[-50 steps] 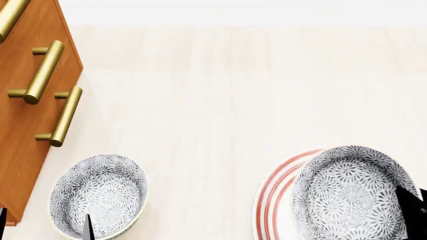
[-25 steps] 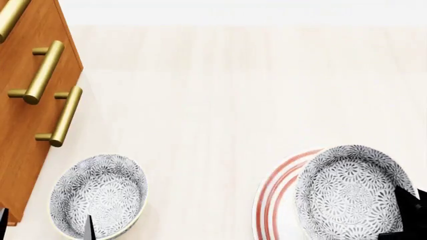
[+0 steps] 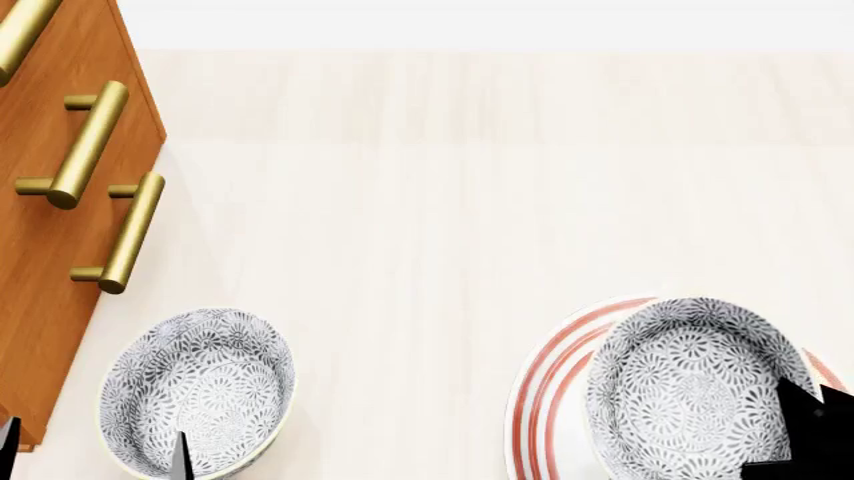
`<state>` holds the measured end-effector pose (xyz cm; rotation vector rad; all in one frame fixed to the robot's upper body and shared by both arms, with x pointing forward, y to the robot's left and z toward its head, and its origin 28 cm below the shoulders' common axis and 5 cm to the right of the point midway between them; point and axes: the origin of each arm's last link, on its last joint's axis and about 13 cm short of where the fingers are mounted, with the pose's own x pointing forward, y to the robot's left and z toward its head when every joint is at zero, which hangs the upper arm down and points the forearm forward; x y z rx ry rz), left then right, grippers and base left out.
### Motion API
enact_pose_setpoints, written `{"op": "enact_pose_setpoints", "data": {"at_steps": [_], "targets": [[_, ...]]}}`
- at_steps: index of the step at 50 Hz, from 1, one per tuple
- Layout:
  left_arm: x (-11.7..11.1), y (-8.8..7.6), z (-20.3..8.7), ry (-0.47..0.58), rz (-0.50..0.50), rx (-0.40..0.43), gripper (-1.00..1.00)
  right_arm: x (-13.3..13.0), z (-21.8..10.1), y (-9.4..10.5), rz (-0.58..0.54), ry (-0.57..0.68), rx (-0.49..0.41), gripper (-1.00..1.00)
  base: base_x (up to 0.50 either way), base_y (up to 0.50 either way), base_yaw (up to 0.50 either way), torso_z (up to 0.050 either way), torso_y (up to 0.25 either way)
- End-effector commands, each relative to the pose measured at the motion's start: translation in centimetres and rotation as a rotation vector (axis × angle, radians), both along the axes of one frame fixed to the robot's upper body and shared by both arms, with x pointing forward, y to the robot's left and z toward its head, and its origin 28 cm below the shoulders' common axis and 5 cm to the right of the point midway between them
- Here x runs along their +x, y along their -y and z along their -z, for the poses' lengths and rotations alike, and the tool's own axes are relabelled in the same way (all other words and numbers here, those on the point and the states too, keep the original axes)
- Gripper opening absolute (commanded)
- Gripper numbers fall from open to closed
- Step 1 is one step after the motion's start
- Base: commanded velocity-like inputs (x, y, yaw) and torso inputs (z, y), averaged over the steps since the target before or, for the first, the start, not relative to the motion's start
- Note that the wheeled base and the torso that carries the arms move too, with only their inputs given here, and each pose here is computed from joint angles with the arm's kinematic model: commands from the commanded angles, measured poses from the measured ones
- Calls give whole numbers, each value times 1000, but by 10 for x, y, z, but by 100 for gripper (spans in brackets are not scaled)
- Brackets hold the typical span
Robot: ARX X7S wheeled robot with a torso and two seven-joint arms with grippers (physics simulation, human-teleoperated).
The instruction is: Pick up the bowl and put it in the front on the plate.
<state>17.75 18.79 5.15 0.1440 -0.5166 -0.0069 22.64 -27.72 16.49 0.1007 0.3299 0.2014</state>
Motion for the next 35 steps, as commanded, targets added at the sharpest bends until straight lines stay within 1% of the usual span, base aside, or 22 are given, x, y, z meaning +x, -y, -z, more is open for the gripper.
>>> {"op": "enact_pose_setpoints", "data": {"at_steps": [1,13,35], "targets": [[0,0,1,-2,1,1,100,11,-6,0,6,40,2,-100,0,0,0,0,0],[1,0,0,-5,-3,-1,100,12,5,-1,7,12,8,-100,0,0,0,0,0],[2,-1,0,-13,-8,-7,100,13,25,-4,13,-33,50,-100,0,0,0,0,0]]}}
